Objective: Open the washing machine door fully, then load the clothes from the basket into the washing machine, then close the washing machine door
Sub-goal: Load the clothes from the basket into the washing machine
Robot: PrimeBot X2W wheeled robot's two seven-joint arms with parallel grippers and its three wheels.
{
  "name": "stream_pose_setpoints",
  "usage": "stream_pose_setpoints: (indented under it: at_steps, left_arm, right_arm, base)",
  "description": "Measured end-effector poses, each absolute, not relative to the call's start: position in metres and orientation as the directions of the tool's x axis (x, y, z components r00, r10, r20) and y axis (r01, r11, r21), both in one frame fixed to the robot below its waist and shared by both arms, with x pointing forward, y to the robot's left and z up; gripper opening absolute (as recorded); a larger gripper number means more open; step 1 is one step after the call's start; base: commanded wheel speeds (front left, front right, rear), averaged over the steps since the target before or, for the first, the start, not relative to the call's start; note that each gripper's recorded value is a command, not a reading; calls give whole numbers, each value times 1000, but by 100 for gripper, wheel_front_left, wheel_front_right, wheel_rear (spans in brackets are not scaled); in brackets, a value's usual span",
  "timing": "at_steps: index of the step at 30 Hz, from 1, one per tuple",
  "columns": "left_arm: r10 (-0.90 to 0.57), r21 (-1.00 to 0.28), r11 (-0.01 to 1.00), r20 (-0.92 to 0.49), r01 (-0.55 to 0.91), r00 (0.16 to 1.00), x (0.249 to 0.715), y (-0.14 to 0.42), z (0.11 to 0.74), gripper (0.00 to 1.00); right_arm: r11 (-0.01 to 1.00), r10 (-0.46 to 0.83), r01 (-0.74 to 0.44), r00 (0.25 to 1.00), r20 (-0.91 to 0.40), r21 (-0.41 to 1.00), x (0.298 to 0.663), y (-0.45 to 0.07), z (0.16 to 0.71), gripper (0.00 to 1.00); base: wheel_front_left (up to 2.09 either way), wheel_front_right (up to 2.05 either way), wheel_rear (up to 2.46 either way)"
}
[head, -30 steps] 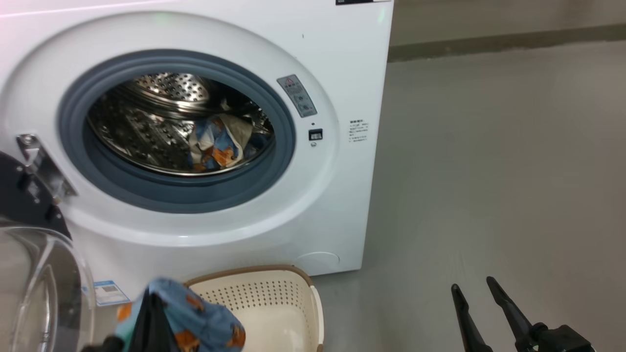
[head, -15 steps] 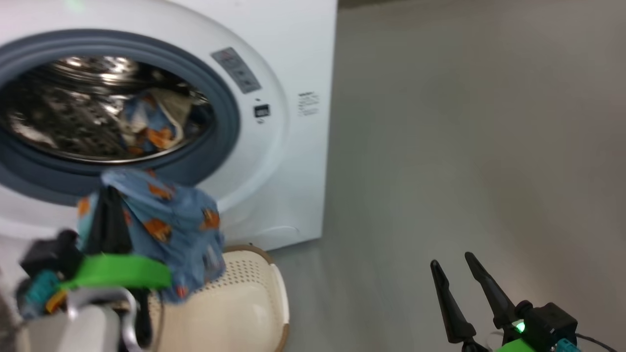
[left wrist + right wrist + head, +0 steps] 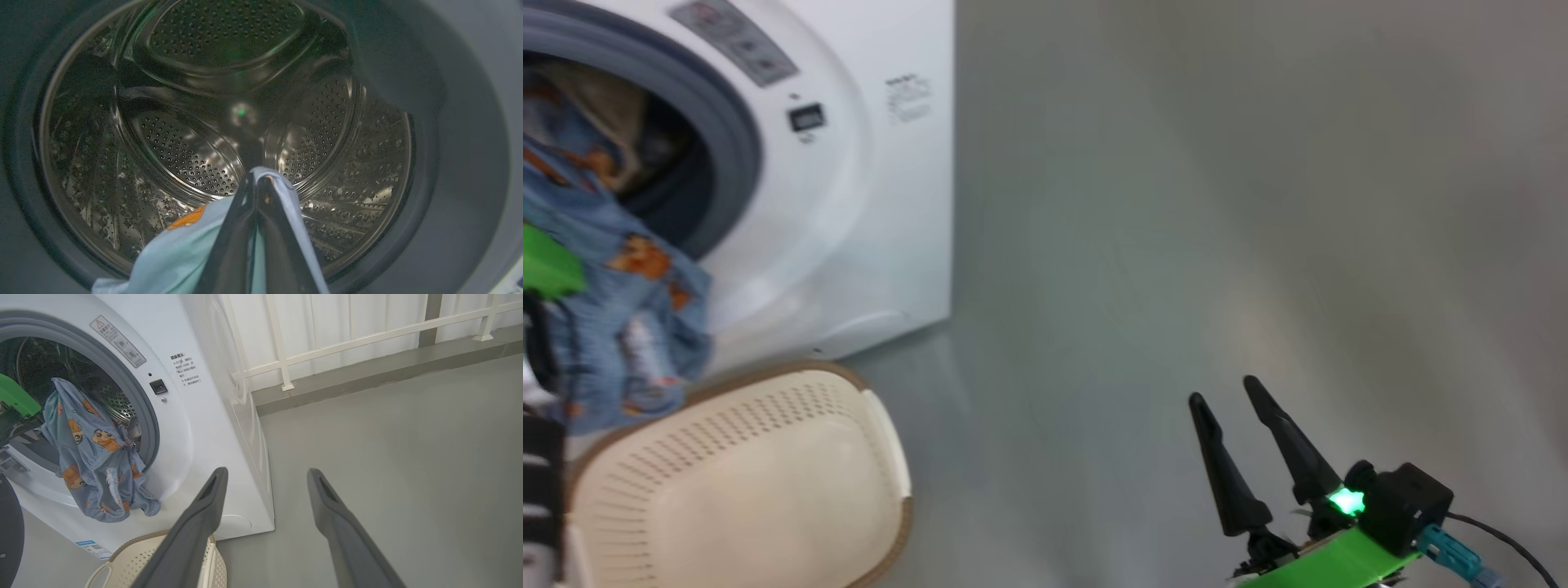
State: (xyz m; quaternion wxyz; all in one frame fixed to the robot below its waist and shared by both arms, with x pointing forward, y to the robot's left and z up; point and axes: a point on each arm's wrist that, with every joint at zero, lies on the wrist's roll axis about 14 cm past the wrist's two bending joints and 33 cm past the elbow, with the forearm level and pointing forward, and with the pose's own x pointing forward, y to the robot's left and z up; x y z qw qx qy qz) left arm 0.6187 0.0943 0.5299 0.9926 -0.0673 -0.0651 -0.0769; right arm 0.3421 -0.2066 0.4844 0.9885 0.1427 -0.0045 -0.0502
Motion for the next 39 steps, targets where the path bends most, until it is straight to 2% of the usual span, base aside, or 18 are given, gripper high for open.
stream_pose_setpoints:
  at_steps: [7,15,24,28,30,36,37,38,39]
  left_arm:
    - [-180,-63,981,28,181,983,671,77,485,0]
    - [-186,-84,979,-23,183,982,722,64,457,0]
    - [-148,-231,958,123,173,981,767,56,490,0]
    - [-98,-245,959,176,140,979,779,66,504,0]
    - [-99,-208,969,163,132,982,780,67,498,0]
    - [-124,-105,987,4,124,992,773,68,462,46]
    - [-125,-91,988,-27,122,992,771,69,456,89]
    - [-125,-86,989,-54,121,991,769,70,452,100]
    - [-125,-78,990,-73,119,990,767,70,449,100]
  right_arm:
    - [950,-121,136,990,-73,281,347,-210,466,100]
    - [950,-147,186,975,-164,251,346,-216,441,100]
    - [950,-165,217,960,-226,227,346,-219,424,100]
    - [949,-165,219,958,-234,226,350,-220,420,100]
    - [946,-166,221,958,-232,236,352,-220,420,100]
    - [945,-151,208,962,-226,251,355,-216,421,100]
    - [946,-148,204,963,-223,253,356,-215,421,100]
    - [946,-145,201,965,-220,255,356,-215,421,100]
    - [946,-142,197,966,-216,257,357,-214,422,100]
  base:
    - [0,0,0]
    - [0,0,0]
    - [0,0,0]
    - [0,0,0]
    - [0,0,0]
    - [0,0,0]
    - [0,0,0]
    - [0,0,0]
    - [0,0,0]
